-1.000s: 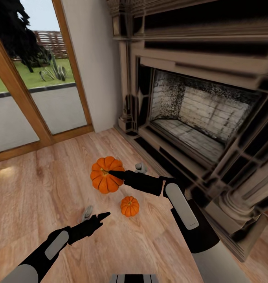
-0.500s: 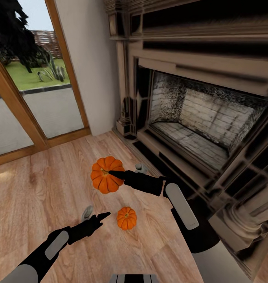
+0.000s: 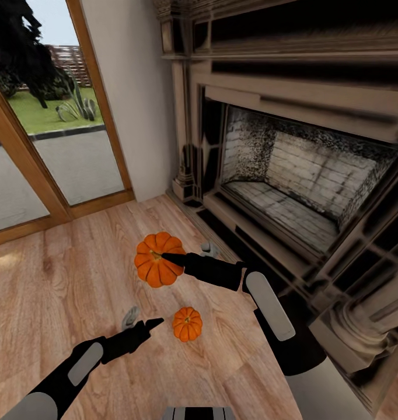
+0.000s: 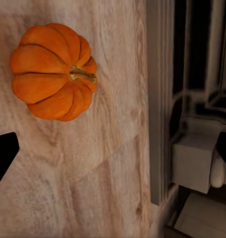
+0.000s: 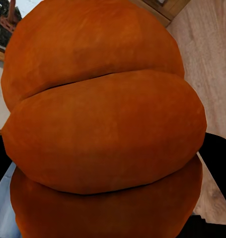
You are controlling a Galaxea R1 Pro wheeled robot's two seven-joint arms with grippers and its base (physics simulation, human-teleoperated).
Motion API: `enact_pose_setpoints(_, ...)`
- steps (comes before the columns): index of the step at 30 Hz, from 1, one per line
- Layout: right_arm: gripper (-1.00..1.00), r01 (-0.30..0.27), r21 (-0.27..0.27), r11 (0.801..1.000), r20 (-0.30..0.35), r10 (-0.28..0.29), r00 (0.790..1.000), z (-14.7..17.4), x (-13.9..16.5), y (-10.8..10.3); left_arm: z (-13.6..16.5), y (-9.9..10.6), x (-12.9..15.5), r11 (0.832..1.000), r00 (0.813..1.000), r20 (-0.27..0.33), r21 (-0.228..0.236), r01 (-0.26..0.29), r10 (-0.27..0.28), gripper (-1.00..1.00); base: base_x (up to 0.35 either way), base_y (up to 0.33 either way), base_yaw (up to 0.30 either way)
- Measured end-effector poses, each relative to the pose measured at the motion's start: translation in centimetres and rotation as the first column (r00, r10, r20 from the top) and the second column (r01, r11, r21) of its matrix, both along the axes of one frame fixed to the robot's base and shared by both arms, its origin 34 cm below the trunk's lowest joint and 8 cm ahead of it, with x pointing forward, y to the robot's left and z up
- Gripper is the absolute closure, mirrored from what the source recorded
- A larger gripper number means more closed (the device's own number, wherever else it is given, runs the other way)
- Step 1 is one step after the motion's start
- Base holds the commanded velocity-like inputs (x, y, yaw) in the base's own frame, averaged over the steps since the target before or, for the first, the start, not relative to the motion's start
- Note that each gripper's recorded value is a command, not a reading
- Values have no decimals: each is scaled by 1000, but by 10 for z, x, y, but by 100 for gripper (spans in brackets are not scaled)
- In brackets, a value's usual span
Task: Place each of the two pumpkins and all three candles from the living room inside a cabinet in the living room (use any cabinet), then make sure every cabinet is closed, and position the cauldron so it is next to a table in the living room.
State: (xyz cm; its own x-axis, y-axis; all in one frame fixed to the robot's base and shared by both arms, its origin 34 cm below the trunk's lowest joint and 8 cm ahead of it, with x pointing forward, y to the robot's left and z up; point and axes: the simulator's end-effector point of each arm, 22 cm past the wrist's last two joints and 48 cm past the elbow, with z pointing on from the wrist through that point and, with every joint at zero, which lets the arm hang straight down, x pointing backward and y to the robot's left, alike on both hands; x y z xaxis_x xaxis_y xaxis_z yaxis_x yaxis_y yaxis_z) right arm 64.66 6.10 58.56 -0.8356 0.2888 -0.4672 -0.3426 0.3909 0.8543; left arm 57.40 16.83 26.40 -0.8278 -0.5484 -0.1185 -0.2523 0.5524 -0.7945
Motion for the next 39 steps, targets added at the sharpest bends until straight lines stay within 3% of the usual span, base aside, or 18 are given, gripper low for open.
enact_pose_setpoints(39,100,-4,9,1000,4,4,1000,2,-1,0,-2,-1,1,1000,1000,-1,14,-7,7,-100,10,-22,0)
